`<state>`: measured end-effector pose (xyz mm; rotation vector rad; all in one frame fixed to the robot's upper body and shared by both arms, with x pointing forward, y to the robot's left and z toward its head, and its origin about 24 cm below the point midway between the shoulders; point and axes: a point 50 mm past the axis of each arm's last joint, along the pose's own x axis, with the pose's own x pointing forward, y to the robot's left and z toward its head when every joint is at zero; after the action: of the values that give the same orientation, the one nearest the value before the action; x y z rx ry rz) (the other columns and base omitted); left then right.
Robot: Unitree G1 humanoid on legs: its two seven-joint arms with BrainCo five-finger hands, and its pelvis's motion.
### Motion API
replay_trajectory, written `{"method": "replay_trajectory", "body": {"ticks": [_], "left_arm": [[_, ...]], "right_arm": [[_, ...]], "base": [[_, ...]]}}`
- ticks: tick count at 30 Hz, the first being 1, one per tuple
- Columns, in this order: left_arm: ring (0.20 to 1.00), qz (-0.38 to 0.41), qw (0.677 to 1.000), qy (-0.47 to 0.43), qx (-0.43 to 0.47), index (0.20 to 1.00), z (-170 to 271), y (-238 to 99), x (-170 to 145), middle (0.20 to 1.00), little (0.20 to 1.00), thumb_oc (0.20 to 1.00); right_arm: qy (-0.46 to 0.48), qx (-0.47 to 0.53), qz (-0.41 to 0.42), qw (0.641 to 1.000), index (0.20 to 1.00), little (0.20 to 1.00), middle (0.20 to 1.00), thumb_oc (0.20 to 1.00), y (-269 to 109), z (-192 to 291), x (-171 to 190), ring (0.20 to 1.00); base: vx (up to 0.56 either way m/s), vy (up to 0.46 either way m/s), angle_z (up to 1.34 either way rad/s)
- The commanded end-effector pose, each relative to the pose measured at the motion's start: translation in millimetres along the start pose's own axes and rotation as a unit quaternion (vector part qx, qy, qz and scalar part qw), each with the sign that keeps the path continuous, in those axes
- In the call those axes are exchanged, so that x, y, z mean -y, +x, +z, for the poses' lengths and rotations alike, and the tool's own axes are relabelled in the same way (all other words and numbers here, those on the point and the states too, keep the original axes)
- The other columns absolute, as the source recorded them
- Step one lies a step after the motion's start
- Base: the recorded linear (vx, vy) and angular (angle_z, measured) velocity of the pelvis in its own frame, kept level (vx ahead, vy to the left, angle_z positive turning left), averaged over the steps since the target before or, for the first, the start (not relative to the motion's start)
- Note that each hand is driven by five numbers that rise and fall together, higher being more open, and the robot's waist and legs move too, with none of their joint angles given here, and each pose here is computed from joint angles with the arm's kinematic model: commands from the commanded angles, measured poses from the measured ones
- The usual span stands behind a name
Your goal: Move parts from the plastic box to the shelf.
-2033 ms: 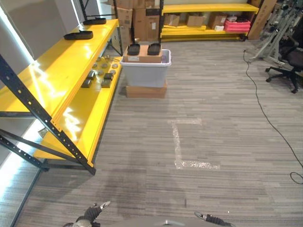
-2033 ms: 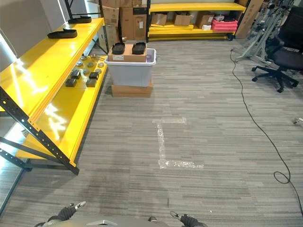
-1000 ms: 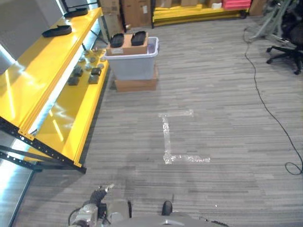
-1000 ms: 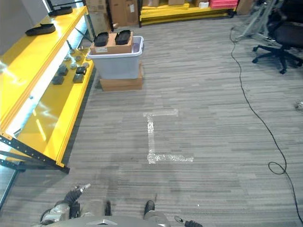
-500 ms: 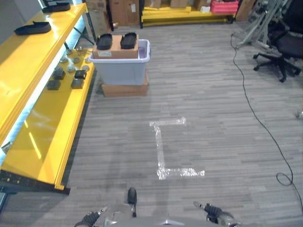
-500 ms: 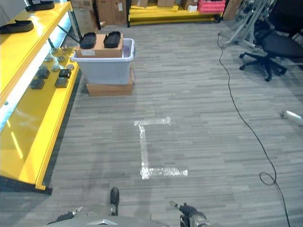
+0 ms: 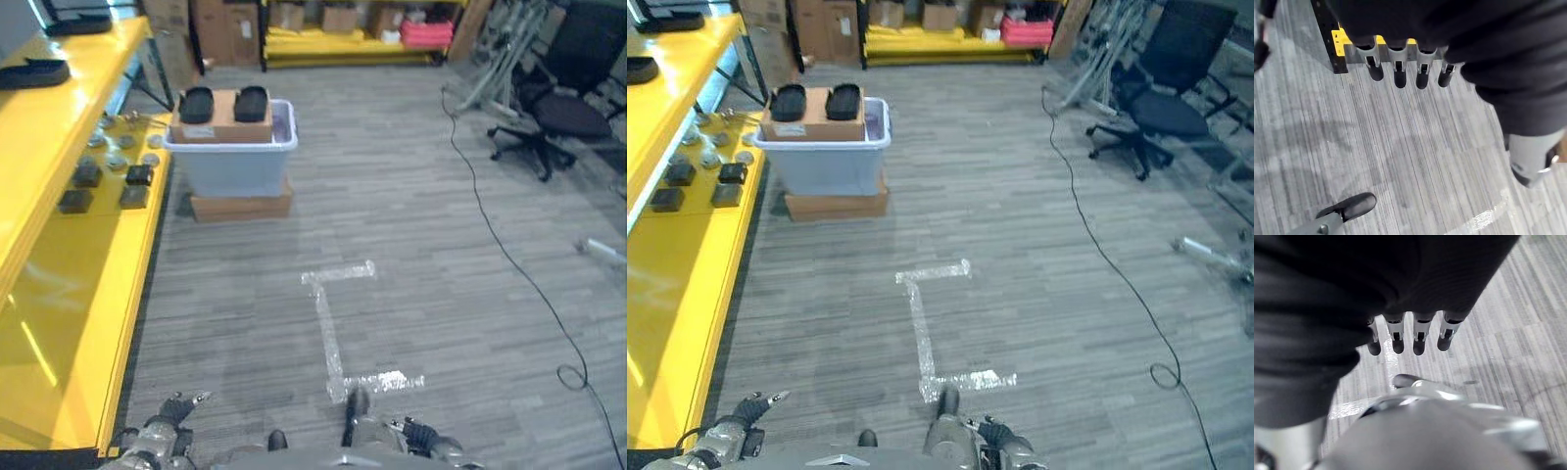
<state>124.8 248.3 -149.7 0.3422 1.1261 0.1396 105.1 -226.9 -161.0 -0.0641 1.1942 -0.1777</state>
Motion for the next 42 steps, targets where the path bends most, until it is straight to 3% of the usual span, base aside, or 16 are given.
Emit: {"method": "replay_trajectory", "body": {"ticks": [1,4,8,13,16,22,27,33,42], "left_arm": [[1.0,0.016,1.0,0.001,0.018,1.0,12,2,-6,1.0,1.0,1.0],[1.0,0.002,1.0,0.003,0.03,1.0,15,1,7,1.0,1.0,1.0],[1.0,-0.006,0.993,0.056,0.1,1.0,46,0,18,1.0,1.0,1.0],[1.0,-0.003,0.993,0.08,0.089,1.0,36,0,18,1.0,1.0,1.0],[1.0,0.011,0.996,0.078,0.05,1.0,13,-1,10,1.0,1.0,1.0],[1.0,0.048,0.997,0.059,-0.033,1.0,-29,-5,-11,1.0,1.0,1.0],[1.0,0.053,0.997,0.051,-0.006,1.0,-10,-2,-18,1.0,1.0,1.0],[1.0,0.049,0.994,0.061,0.078,1.0,42,3,-14,1.0,1.0,1.0],[1.0,0.001,0.998,0.039,0.056,1.0,26,0,19,1.0,1.0,1.0]], "right_arm": [[-0.038,-0.025,-0.026,0.999,1.0,1.0,1.0,1.0,-1,-4,19,1.0],[-0.039,-0.043,-0.04,0.998,1.0,1.0,1.0,1.0,-3,-14,27,1.0],[-0.031,-0.006,-0.073,0.997,1.0,1.0,1.0,1.0,-3,9,47,1.0],[-0.035,0.029,-0.113,0.993,1.0,1.0,1.0,1.0,-6,32,70,1.0],[-0.041,0.05,-0.107,0.992,1.0,1.0,1.0,1.0,-5,44,67,1.0],[-0.025,-0.008,-0.085,0.996,1.0,1.0,1.0,1.0,-4,4,49,1.0],[-0.032,-0.024,-0.061,0.997,1.0,1.0,1.0,1.0,-4,-9,36,1.0],[-0.039,-0.027,-0.042,0.998,1.0,1.0,1.0,1.0,-3,-13,22,1.0],[-0.043,-0.002,-0.064,0.997,1.0,1.0,1.0,1.0,-3,4,39,1.0]], "base": [[0.25,-0.149,0.37],[0.39,-0.312,0.69],[0.28,-0.269,0.5],[0.36,-0.022,0.05],[0.48,0.09,-0.41],[0.38,0.207,-0.29],[0.21,0.205,0.21],[0.43,-0.059,0.19],[0.32,-0.231,0.27]]}}
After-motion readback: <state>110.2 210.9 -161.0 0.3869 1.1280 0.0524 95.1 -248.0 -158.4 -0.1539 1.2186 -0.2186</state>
